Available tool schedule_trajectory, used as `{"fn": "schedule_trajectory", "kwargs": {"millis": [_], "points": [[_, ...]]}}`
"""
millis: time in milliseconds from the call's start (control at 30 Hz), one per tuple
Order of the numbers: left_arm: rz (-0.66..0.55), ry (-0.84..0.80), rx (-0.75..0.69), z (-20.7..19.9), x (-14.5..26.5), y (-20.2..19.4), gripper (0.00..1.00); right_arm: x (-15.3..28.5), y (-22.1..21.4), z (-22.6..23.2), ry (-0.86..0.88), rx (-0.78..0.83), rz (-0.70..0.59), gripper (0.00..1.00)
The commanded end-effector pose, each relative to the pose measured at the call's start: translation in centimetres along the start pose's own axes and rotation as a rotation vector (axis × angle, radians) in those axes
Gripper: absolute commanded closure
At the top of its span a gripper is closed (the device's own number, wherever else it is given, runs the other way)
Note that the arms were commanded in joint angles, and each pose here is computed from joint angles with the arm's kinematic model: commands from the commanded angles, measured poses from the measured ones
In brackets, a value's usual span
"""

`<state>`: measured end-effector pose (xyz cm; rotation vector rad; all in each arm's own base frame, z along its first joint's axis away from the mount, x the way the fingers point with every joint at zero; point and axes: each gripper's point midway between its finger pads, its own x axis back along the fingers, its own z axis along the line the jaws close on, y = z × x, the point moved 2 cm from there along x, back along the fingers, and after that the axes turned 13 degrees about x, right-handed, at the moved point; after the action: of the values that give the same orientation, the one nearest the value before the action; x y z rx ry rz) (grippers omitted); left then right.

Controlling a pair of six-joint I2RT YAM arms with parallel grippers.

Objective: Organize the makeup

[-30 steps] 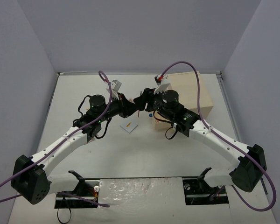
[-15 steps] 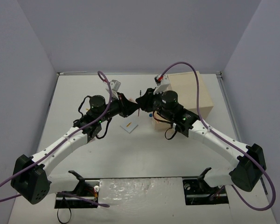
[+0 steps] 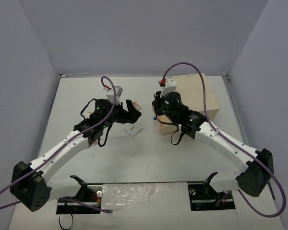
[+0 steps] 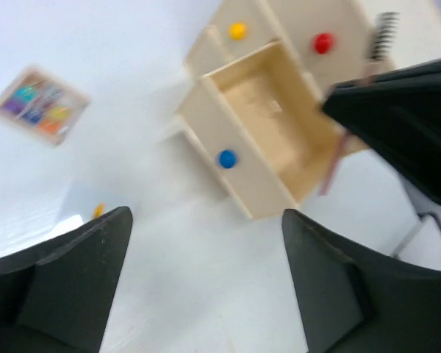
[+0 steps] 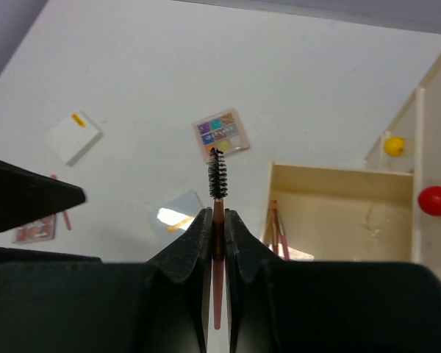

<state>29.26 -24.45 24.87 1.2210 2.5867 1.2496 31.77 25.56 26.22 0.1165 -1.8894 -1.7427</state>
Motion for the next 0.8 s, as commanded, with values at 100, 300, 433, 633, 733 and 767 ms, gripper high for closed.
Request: {"fn": "schedule_trajectory", "kwargs": {"millis": [100, 300, 433, 633, 733, 767], "points": [[-0.219, 0.454, -0.184, 3.4, 7.1, 7.2, 0.04, -0.2, -1.6, -5.0, -0.23, 0.146, 0.117, 1.0], [-0.248, 0.677, -0.23, 6.5, 11.4, 9.3, 0.03, -1.9, -4.7, -6.1, -0.275, 0.169, 0.212, 0.97], [-0.263, 0.748, -0.188, 8.7, 13.4, 10.5, 0.03, -2.6, -4.8, -6.2, -0.276, 0.182, 0.225, 0.74], [-0.249, 0.83, -0.12, 12.1, 14.8, 10.6, 0.03, -2.1, -1.2, -5.0, -0.189, 0.202, 0.145, 0.42], [-0.235, 0.861, -0.09, 13.8, 14.7, 10.0, 0.03, -1.5, 0.9, -2.6, -0.059, 0.225, 0.084, 0.38], [-0.23, 0.869, -0.079, 14.3, 14.7, 9.9, 0.03, -1.4, 1.4, -1.5, -0.01, 0.237, 0.066, 0.37]]}}
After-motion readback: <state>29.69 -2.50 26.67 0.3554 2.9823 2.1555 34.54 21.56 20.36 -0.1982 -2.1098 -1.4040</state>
